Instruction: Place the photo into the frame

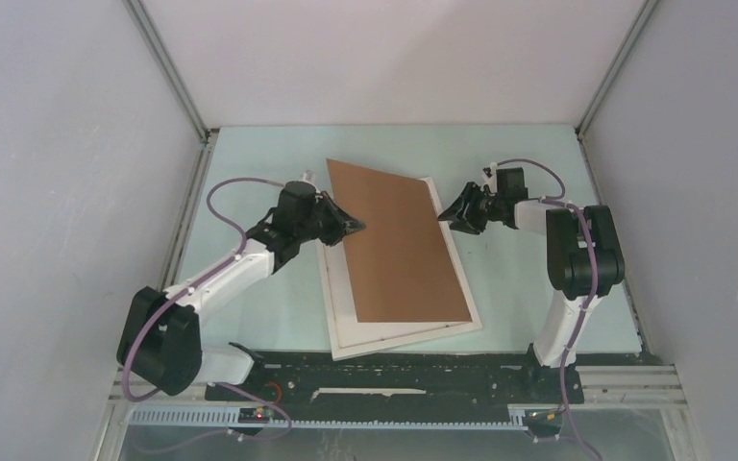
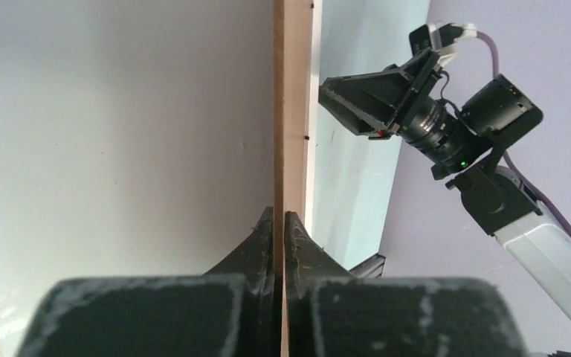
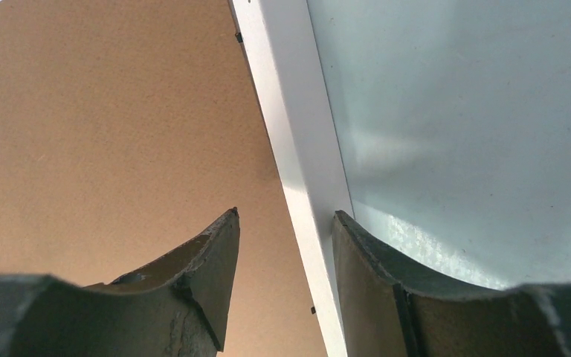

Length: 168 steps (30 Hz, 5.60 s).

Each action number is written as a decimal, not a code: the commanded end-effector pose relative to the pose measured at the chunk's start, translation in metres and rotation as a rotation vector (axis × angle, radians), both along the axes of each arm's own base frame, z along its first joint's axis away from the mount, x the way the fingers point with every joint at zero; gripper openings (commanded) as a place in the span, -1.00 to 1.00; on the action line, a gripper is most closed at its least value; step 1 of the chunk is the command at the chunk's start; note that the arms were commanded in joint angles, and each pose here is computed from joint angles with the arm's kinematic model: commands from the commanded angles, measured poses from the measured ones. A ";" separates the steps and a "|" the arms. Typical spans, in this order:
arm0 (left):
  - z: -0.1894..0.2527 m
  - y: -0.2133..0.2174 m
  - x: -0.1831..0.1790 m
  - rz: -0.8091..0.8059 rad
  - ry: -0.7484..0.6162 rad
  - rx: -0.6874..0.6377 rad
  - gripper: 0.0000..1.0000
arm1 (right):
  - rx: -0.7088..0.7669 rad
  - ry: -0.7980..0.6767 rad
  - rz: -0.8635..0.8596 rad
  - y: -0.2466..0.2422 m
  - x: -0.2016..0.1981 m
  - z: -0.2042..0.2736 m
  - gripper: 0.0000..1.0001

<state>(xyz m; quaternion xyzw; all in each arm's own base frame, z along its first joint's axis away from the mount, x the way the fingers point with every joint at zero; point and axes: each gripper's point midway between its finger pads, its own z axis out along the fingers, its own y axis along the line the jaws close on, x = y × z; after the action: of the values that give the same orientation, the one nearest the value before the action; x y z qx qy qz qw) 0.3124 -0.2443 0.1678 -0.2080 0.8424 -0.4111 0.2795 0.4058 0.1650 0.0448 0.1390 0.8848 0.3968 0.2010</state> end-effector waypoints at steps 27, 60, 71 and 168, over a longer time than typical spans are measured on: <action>0.140 0.053 0.001 -0.086 -0.353 -0.048 -1.00 | 0.099 -0.087 0.101 0.007 -0.037 0.112 0.99; 0.107 0.048 0.024 -0.129 -0.266 -0.309 -0.48 | 0.765 -0.204 0.231 0.021 -0.061 0.217 -1.00; -0.017 0.069 0.016 -0.097 0.041 -0.038 0.62 | 0.532 -0.191 0.226 0.006 -0.085 0.155 -1.00; -0.159 0.099 -0.029 0.071 0.302 0.156 -0.91 | -0.328 -0.117 0.260 0.035 -0.108 0.010 0.29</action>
<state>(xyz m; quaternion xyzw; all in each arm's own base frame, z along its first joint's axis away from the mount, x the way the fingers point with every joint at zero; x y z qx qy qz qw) 0.3179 -0.1297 0.0309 -0.2849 0.8769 -0.2991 0.2457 0.3007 0.2061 0.0571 0.0081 0.9176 0.3324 0.2177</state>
